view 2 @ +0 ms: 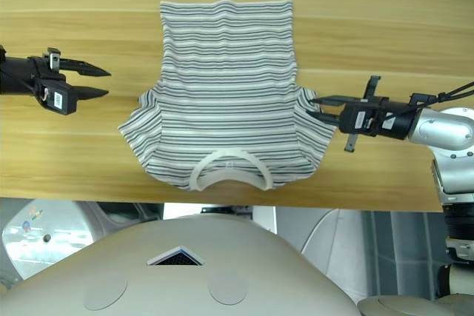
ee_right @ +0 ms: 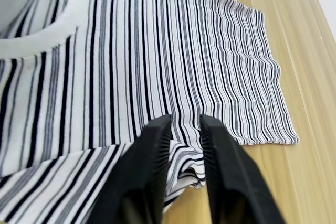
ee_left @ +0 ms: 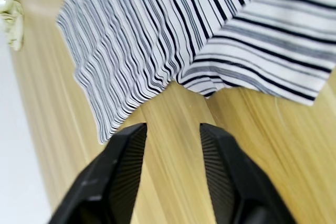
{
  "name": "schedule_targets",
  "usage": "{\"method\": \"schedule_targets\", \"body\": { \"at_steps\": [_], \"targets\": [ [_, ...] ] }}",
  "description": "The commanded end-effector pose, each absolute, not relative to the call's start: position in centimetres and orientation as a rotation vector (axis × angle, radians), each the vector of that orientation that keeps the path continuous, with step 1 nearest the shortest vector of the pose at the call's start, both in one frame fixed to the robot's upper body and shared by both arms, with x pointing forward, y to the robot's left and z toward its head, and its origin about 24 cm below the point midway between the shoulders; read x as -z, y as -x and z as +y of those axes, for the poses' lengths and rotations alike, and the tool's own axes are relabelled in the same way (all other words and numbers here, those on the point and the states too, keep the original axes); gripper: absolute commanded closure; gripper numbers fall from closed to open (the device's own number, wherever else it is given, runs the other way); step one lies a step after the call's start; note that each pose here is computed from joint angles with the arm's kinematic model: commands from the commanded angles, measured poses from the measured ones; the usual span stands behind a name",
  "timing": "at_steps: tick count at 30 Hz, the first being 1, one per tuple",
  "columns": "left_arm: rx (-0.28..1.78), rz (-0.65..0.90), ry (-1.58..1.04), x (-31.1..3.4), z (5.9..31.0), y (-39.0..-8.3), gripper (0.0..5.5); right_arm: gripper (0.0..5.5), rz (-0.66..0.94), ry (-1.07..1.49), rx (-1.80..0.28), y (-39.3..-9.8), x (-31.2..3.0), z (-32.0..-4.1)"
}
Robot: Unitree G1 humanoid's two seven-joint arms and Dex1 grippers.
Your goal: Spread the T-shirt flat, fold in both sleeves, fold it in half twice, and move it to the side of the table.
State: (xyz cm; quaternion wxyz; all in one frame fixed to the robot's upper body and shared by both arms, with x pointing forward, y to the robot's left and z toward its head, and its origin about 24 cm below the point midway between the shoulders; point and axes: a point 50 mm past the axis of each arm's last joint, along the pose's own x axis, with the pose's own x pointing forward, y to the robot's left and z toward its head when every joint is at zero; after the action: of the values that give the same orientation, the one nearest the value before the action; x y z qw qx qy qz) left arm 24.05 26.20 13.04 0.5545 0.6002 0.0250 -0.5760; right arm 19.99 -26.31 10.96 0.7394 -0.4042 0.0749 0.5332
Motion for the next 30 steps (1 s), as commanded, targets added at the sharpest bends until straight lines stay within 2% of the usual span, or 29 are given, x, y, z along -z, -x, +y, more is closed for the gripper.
{"method": "schedule_targets", "body": {
  "at_steps": [1, 4, 9, 18, 24, 28, 30],
  "targets": [
    [1.398, 0.207, -1.414, -12.0, 28.9, -21.6, 3.36, 3.67, 0.151, 0.901, -1.141, -20.2, -11.6, -26.7],
    [1.424, 0.301, -1.41, -10.6, 30.2, -20.3, 3.36, 3.13, 0.144, 0.899, -1.143, -20.2, -11.8, -26.6],
    [1.512, 0.357, -1.355, -7.3, 29.8, -18.5, 3.36, 2.3, 0.132, 0.888, -1.152, -20.0, -11.7, -26.4],
    [1.531, 0.221, -1.366, -6.7, 25.7, -19.9, 3.36, 0.65, 0.118, 0.88, -1.17, -20.0, -11.5, -25.9],
    [1.529, 0.195, -1.376, -7.2, 24.4, -20.5, 3.36, 0.65, 0.112, 0.879, -1.182, -19.9, -11.5, -25.6],
    [1.513, 0.225, -1.423, -7.3, 24.7, -20.9, 3.36, 0.65, 0.106, 0.878, -1.191, -19.7, -11.5, -25.4],
    [1.504, 0.232, -1.44, -7.3, 24.8, -21.1, 3.68, 0.63, 0.105, 0.877, -1.194, -19.7, -11.5, -25.4]
  ]
}}
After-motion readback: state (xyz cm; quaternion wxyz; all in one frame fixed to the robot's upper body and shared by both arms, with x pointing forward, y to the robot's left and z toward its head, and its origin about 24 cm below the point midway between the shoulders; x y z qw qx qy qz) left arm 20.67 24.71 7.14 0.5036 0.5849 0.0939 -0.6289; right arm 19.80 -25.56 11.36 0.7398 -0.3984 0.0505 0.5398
